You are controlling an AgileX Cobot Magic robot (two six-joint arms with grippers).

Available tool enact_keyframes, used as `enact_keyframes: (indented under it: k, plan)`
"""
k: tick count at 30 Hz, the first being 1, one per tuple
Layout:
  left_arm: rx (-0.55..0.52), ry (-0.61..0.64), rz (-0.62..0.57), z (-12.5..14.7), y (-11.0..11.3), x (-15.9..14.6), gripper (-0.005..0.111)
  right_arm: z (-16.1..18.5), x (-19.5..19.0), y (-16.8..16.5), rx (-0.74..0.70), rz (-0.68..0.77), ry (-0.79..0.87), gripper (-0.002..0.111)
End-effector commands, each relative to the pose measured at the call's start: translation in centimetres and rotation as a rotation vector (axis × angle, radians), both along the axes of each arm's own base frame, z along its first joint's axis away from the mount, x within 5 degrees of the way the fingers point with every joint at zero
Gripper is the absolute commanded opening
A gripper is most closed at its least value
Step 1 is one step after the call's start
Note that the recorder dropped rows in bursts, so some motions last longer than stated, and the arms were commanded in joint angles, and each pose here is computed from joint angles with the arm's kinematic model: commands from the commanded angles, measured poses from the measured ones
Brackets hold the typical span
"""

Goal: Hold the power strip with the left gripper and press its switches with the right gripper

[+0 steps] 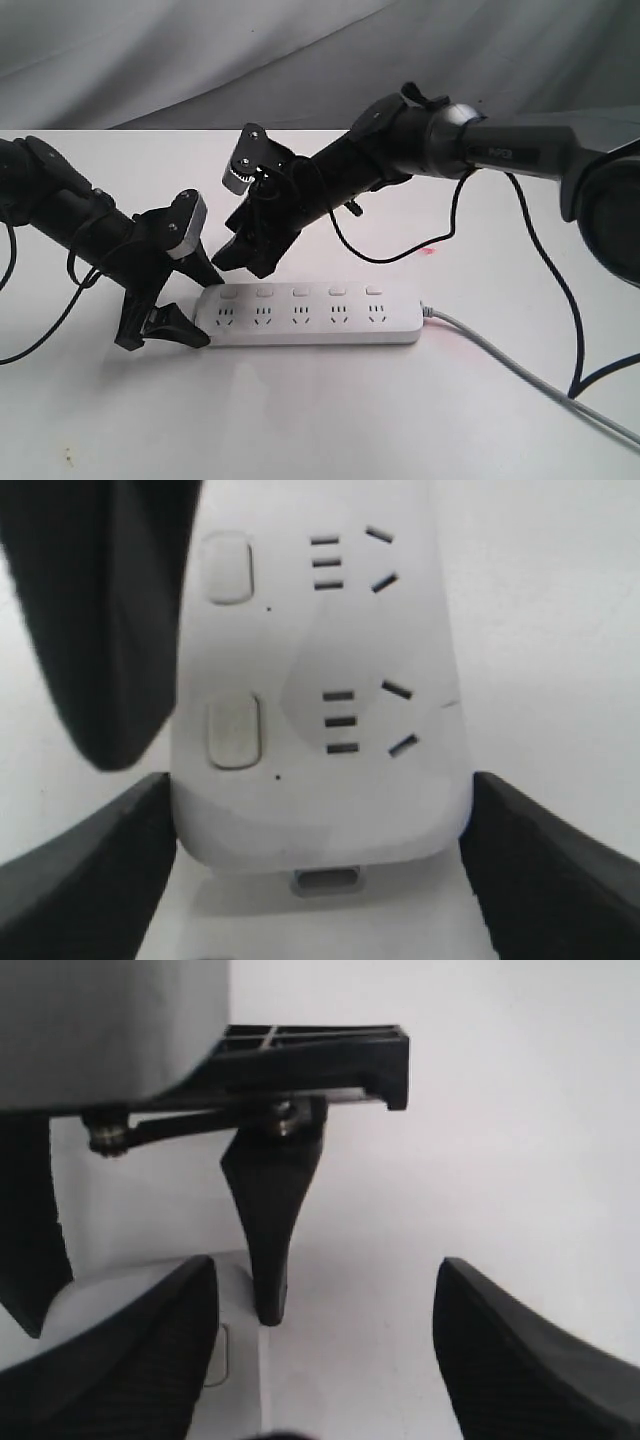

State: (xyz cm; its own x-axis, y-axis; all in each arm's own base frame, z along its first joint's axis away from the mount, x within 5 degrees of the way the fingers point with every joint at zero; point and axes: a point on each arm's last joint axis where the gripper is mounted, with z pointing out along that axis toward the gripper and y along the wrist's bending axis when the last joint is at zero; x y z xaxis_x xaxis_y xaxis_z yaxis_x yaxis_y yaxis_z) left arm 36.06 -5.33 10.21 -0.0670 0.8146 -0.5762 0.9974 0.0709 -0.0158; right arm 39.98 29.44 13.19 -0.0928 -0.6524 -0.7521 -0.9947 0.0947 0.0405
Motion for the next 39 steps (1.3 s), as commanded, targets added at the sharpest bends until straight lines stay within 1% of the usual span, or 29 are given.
enact_keyframes:
  k: [1,4,6,9,12,15,16,18,20,21,24,28,31,35,39]
  plan:
    - [0.042,-0.033,0.007,-0.3,0.3,0.3,0.052,-3.4,-0.8,0.6,-0.050,0.042,0.072,0.057]
    - [0.039,-0.030,0.005,-0.3,0.3,0.3,0.052,-4.0,-0.9,0.4,-0.086,0.046,0.080,0.057]
    - [0.039,-0.030,0.005,-0.3,0.3,0.3,0.052,-2.6,-0.8,0.4,-0.066,0.023,0.079,0.057]
    - [0.039,-0.030,0.005,-0.3,0.3,0.3,0.052,0.1,-0.4,0.4,-0.037,-0.001,0.011,0.057]
    - [0.039,-0.030,0.005,-0.3,0.3,0.3,0.052,1.4,-0.2,0.3,-0.026,-0.020,-0.033,0.057]
    - [0.039,-0.030,0.005,-0.3,0.3,0.3,0.052,1.3,-0.2,0.4,-0.026,-0.019,-0.032,0.057]
    - [0.039,-0.030,0.005,-0.3,0.3,0.3,0.052,0.7,-0.4,0.5,-0.032,-0.009,-0.016,0.057]
    - [0.039,-0.030,0.005,-0.3,0.3,0.3,0.052,-1.1,-0.5,0.7,-0.052,0.000,0.017,0.057]
    - [0.039,-0.030,0.005,-0.3,0.3,0.3,0.052,-3.6,-0.7,0.8,-0.082,0.007,0.057,0.057]
    - [0.039,-0.030,0.005,-0.3,0.3,0.3,0.052,-4.0,-0.8,0.8,-0.090,0.011,0.063,0.057]
    - [0.039,-0.030,0.005,-0.3,0.3,0.3,0.052,-3.0,-0.9,0.8,-0.078,0.005,0.075,0.057]
    - [0.039,-0.030,0.005,-0.3,0.3,0.3,0.052,0.2,-0.5,0.8,-0.049,-0.012,-0.010,0.057]
    - [0.039,-0.030,0.005,-0.3,0.3,0.3,0.052,1.4,-0.4,0.4,-0.068,0.001,-0.058,0.057]
    - [0.039,-0.030,0.005,-0.3,0.3,0.3,0.052,1.8,0.3,-1.1,-0.076,-0.034,-0.024,0.057]
    - [0.039,-0.030,0.005,-0.3,0.3,0.3,0.052,1.6,0.7,-2.7,-0.111,-0.027,0.021,0.057]
